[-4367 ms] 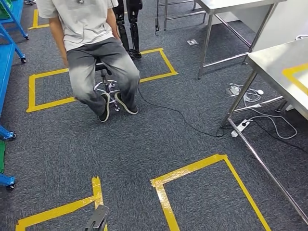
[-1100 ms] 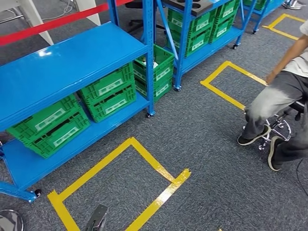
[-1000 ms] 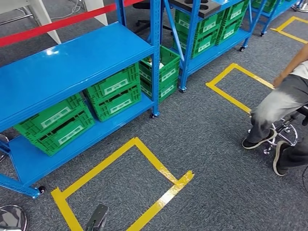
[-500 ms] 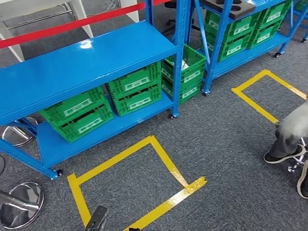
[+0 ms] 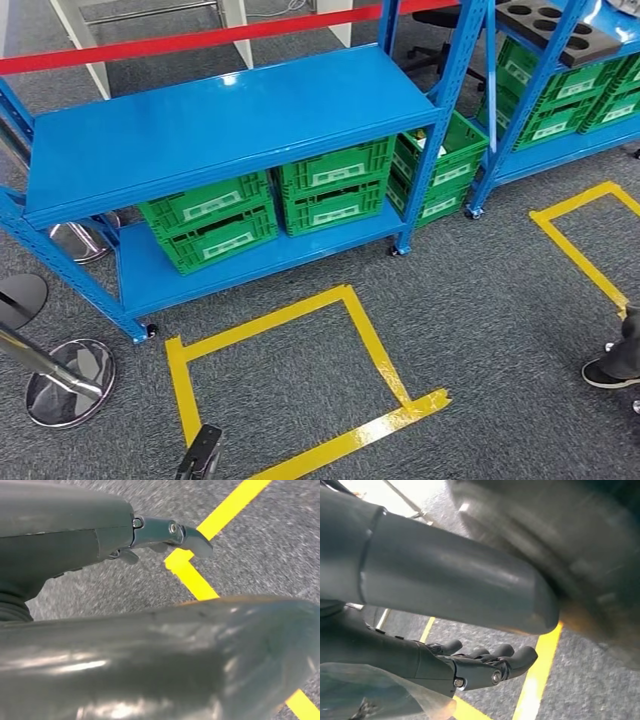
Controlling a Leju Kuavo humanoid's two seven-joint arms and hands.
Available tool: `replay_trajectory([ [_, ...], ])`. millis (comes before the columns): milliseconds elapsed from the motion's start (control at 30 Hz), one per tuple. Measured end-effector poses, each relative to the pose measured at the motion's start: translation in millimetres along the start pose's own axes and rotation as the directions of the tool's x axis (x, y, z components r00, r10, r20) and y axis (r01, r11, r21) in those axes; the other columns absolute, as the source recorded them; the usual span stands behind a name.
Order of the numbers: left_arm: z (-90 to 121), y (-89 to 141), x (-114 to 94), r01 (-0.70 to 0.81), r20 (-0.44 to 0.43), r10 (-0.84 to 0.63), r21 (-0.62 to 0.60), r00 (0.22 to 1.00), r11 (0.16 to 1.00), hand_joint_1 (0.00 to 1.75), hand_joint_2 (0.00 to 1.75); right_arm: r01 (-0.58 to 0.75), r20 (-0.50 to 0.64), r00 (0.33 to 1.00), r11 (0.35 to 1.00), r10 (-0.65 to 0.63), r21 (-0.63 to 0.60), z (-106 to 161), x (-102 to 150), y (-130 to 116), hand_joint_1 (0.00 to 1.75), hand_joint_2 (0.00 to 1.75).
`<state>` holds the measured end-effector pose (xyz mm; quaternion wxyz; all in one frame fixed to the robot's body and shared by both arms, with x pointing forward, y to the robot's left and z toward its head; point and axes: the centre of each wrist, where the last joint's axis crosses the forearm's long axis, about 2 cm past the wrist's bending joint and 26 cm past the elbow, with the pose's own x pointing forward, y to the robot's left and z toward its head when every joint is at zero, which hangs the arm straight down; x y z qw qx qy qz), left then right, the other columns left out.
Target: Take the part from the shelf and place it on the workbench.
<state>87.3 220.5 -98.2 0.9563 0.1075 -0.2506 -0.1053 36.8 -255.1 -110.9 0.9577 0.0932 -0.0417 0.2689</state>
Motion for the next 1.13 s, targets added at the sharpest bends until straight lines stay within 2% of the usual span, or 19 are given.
replay_trajectory([
  [1133,0.4,1.3,-3.3,-0.018,-0.006,0.018,0.004,1.0,1.0,0.0,0.0,-0.008,0.002,1.0,1.0,0.008,0.013,0.1,-0.6,-0.3,0.0,0.0],
])
